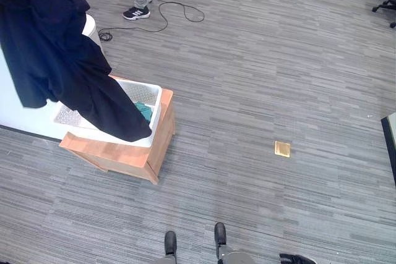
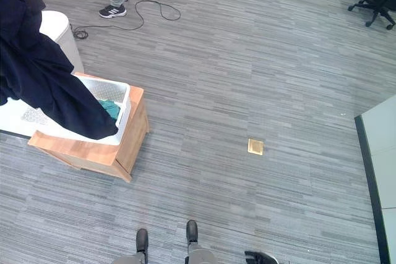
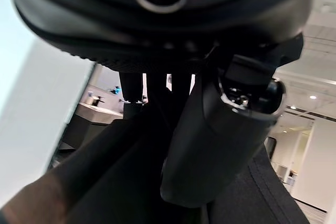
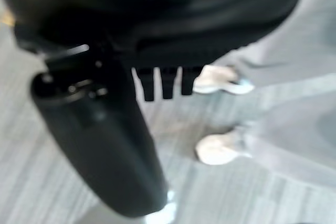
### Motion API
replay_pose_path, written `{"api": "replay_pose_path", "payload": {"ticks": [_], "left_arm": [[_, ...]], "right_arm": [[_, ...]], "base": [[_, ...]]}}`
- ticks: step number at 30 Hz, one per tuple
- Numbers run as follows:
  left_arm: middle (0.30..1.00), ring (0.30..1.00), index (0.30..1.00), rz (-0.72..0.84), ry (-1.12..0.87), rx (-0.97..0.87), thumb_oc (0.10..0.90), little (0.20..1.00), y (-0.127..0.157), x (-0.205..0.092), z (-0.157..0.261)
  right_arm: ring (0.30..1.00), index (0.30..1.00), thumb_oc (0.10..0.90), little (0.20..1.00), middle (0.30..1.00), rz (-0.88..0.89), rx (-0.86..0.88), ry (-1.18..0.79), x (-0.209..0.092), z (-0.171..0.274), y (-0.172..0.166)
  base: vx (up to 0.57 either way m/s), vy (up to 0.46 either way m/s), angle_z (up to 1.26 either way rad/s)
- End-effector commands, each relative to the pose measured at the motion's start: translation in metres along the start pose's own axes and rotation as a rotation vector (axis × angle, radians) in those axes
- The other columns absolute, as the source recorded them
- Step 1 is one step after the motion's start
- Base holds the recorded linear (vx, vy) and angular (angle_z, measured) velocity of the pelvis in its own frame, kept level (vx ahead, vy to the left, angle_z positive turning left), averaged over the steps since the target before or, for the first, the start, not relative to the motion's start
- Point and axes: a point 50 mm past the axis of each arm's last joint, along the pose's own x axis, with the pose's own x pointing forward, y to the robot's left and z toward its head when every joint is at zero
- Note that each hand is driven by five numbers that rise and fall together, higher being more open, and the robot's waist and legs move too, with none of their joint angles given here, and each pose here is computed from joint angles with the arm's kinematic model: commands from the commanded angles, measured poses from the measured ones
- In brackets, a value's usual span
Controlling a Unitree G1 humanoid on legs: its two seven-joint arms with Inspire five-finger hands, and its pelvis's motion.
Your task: Pick up bed clothes into laundry basket.
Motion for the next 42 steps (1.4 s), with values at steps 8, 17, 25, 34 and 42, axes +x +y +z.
{"api": "replay_pose_path", "payload": {"ticks": [8,17,25,34,42], "left_arm": [[0.300,0.300,0.300,0.395,-0.043,-0.101,0.400,0.300,0.101,-0.004,0.038],[0.300,0.300,0.300,0.538,-0.060,-0.096,0.400,0.300,0.134,-0.015,0.051],[0.300,0.300,0.300,0.641,-0.104,-0.095,0.400,0.300,0.164,-0.027,0.069],[0.300,0.300,0.300,0.679,-0.124,-0.101,0.400,0.300,0.177,-0.035,0.074],[0.300,0.300,0.300,0.545,0.014,-0.046,0.400,0.300,0.133,-0.016,0.037]], "right_arm": [[0.900,0.900,0.800,0.900,0.900,-0.037,-0.095,0.290,-0.018,-0.072,-0.024],[0.900,0.900,0.800,0.900,0.900,-0.061,-0.098,0.445,-0.033,-0.111,-0.031],[0.900,0.900,0.800,0.900,0.900,-0.055,-0.088,0.467,-0.033,-0.113,-0.028],[0.900,0.900,0.800,0.900,0.900,-0.071,-0.103,0.471,-0.035,-0.113,-0.034],[0.900,0.900,0.800,0.900,0.900,-0.148,-0.109,0.392,-0.032,-0.086,-0.056]], "base": [[0.03,0.080,-0.05],[0.02,0.009,0.00],[0.06,0.023,0.01],[0.03,0.013,0.01],[-0.15,-0.018,-0.01]]}}
